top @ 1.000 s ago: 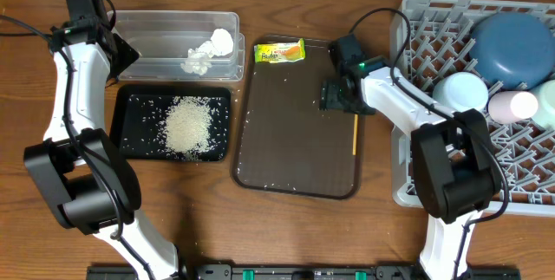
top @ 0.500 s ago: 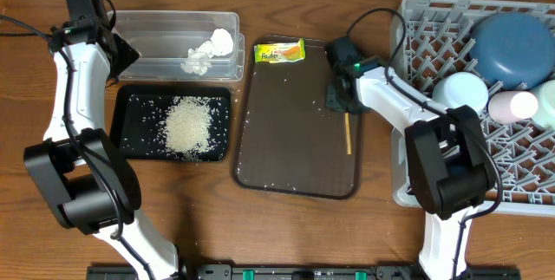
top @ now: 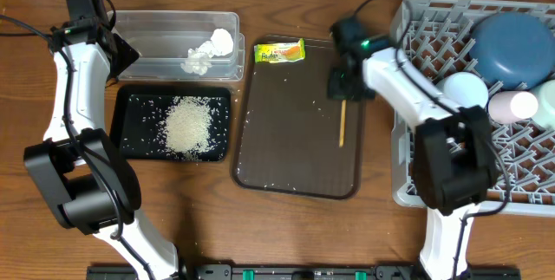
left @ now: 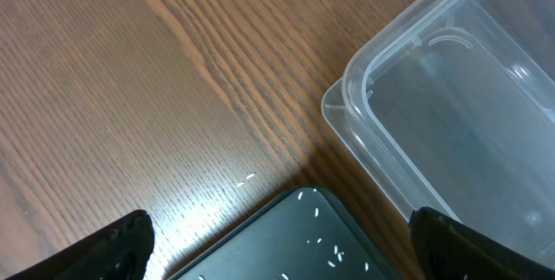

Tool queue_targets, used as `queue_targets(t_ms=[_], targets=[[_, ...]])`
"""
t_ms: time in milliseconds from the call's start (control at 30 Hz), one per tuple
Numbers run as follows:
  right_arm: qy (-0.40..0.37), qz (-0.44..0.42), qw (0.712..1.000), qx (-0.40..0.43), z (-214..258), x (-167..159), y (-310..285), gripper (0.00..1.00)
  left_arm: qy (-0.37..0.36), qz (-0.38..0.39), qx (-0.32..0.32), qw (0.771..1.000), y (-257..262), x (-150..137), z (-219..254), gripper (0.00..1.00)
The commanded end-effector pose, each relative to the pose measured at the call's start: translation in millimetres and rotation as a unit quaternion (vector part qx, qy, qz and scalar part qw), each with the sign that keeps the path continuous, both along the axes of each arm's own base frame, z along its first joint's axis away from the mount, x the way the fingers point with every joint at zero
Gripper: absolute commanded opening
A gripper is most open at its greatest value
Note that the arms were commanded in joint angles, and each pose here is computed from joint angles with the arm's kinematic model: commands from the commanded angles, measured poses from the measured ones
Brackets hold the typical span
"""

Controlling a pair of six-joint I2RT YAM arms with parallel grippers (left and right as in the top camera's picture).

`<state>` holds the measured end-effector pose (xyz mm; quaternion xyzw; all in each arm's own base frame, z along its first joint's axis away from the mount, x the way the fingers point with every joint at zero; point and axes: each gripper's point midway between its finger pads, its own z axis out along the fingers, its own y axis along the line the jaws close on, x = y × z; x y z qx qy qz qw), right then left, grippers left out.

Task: Sort waste into correct bins and load items into the dishwasher rack
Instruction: 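Carry the chopstick with the right gripper and drop it upright into the rack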

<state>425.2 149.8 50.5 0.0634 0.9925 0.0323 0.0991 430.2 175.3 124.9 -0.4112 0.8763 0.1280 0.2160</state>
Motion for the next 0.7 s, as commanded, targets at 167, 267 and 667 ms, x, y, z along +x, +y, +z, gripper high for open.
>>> queue_targets(t_ms=[167,267,667], targets=[[-0.142,0.026,0.989,-0.007,118.5,44.1,-77.4,0.01,0.004,0.006,0.0,1.0,1.4,-1.0,-3.7,0.96],[-0.155,0.037,0.987,-0.026,129.5,46.1,-107.5,0.01,0.004,0.006,0.0,1.0,1.4,-1.0,-3.9,0.96],[-0.129,0.07,0.989,-0.024,100.8,47.4,-144.8,0.09,0.004,0.006,0.0,1.0,1.4,-1.0,-3.9,0.96]])
